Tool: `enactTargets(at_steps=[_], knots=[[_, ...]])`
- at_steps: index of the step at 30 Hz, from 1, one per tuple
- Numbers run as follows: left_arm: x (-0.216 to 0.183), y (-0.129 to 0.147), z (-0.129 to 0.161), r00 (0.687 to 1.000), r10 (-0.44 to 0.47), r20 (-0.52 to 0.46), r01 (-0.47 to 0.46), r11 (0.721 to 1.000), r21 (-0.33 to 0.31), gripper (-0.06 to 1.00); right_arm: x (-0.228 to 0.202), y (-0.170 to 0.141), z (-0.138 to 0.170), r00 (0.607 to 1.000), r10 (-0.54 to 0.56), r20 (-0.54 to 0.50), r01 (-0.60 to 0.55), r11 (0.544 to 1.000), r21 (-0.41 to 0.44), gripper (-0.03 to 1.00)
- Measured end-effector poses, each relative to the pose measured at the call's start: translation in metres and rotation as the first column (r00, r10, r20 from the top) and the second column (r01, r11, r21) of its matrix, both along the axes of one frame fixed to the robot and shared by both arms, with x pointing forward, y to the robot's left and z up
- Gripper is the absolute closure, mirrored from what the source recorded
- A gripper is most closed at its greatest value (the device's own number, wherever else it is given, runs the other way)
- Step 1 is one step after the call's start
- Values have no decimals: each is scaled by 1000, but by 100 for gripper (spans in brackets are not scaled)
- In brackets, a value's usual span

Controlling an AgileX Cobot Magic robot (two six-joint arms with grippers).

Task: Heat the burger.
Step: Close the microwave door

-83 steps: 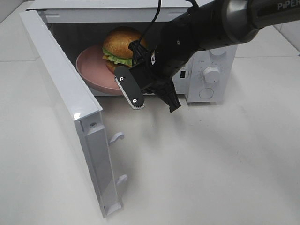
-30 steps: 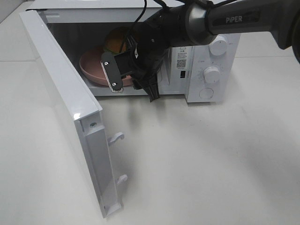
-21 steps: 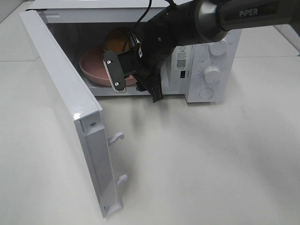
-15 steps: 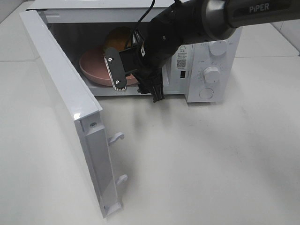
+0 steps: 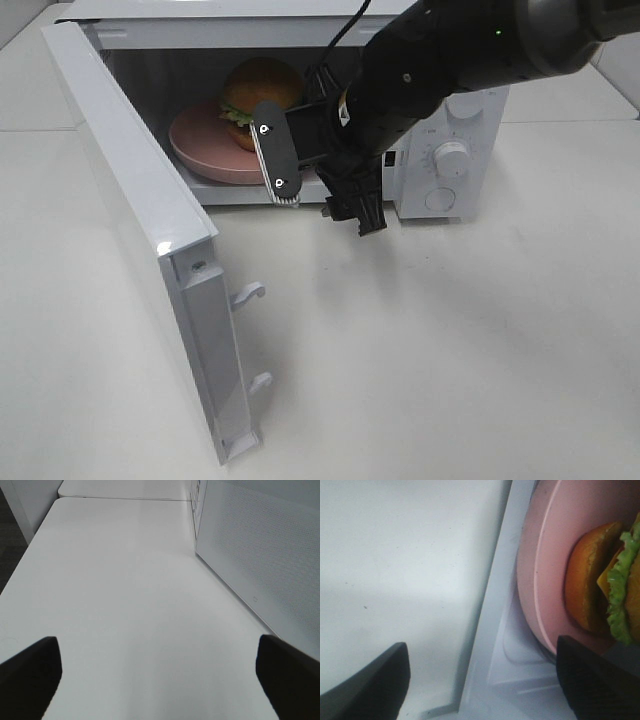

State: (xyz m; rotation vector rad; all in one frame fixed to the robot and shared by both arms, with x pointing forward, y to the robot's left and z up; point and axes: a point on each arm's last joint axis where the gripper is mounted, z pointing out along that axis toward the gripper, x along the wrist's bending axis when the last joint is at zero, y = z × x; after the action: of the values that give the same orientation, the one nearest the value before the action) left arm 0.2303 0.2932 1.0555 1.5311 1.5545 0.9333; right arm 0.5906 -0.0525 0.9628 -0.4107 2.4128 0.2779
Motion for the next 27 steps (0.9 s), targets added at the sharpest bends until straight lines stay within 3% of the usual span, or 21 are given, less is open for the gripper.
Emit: enactTargets(at_steps=[7,9,13,15,17,18,21,23,24,25,26,27], knots=[[0,0,0,1000,0,0,0,1000,0,-3,-24,-17,12,985,-154,-77,162,980,114,20],[0,0,0,1000,0,0,0,1000,0,-3,-33,-24,20,962,-242,-126,262,948,182,20],[0,0,0,1000,0,0,0,1000,0,-3,-43,-32,29,927,-327,-182,364,901,237,20],[0,0,0,1000,0,0,0,1000,0,-3,-55,-43,40,852,-448,-273,515,813,273,20],[0,0,0,1000,0,0,0,1000,0,-3,-58,-46,44,833,-471,-290,544,792,276,20],[0,0,0,1000,0,0,0,1000,0,-3,-63,-51,49,781,-528,-334,616,740,270,20],[0,0,0,1000,0,0,0,1000,0,-3,-66,-54,52,756,-553,-351,646,717,263,20],[0,0,0,1000,0,0,0,1000,0,-3,-75,-63,65,645,-639,-420,760,596,259,20],[0,0,0,1000,0,0,0,1000,0,-3,-75,-63,65,645,-639,-420,760,596,259,20],[0,0,0,1000,0,0,0,1000,0,-3,-77,-66,67,623,-653,-430,778,575,253,20],[0,0,0,1000,0,0,0,1000,0,-3,-82,-71,72,575,-685,-447,814,532,232,20],[0,0,0,1000,0,0,0,1000,0,-3,-82,-71,72,575,-685,-447,814,532,232,20]])
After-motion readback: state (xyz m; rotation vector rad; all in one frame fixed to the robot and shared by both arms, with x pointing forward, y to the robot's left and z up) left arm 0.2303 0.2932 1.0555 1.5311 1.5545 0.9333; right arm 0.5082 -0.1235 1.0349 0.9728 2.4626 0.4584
